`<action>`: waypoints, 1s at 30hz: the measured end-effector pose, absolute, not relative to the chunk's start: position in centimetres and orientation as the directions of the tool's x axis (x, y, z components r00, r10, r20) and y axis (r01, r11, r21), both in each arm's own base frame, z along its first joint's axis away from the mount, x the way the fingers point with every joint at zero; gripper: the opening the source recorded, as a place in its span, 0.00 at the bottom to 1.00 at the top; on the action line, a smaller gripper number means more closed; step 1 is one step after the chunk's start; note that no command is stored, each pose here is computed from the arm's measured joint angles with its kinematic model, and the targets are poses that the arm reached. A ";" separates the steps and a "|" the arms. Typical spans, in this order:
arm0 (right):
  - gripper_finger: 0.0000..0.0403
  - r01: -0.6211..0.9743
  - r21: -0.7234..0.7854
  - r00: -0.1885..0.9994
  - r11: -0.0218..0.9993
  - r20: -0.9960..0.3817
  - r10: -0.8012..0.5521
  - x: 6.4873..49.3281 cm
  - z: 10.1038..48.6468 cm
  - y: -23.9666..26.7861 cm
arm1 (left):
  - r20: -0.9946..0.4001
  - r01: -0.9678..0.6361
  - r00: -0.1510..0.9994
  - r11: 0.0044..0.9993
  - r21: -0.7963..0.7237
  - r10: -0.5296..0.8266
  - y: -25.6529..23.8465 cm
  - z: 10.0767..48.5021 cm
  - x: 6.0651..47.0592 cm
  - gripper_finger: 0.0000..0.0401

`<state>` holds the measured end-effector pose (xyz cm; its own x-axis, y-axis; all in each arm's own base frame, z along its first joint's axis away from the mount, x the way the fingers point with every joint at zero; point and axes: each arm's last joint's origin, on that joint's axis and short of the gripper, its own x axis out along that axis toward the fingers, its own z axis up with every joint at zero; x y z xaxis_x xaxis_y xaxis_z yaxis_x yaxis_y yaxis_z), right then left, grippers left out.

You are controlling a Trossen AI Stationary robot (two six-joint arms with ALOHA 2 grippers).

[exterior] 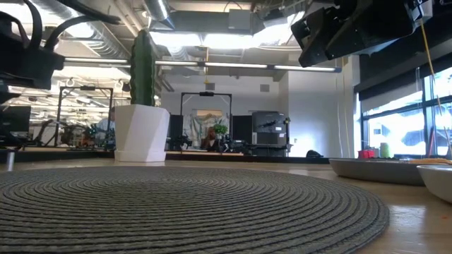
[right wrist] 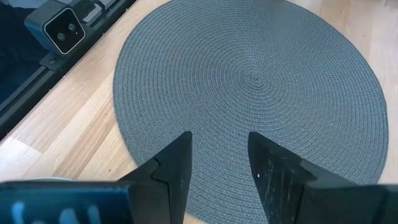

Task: Pick & Place donuts
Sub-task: Put the small black donut on the dark gray plate

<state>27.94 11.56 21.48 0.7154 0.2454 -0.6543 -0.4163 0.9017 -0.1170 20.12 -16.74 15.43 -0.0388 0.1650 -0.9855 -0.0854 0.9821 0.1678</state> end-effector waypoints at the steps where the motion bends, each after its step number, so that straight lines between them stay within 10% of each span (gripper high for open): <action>1: 0.39 -0.416 -0.117 0.715 0.902 -0.654 0.245 27.9 21.5 11.6 | -0.986 -0.088 -0.042 0.982 0.164 0.161 -16.8 15.4 20.1 0.19; 12: 0.39 -0.417 -0.116 0.711 0.902 -0.660 0.243 27.9 21.4 11.5 | -0.995 -0.156 0.006 0.983 0.100 0.102 -16.9 17.3 21.4 0.02; 30: 0.39 -0.344 0.017 0.644 0.939 -0.723 0.249 23.8 24.7 9.4 | -0.884 -0.343 0.466 0.918 -0.200 -0.019 -6.9 20.0 33.8 0.01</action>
<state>23.84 9.41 24.72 0.6444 0.2494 -0.7229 -0.3441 0.9388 0.0172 33.83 -6.88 19.99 0.4665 -0.0187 -0.8843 -0.3426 0.9179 -0.2002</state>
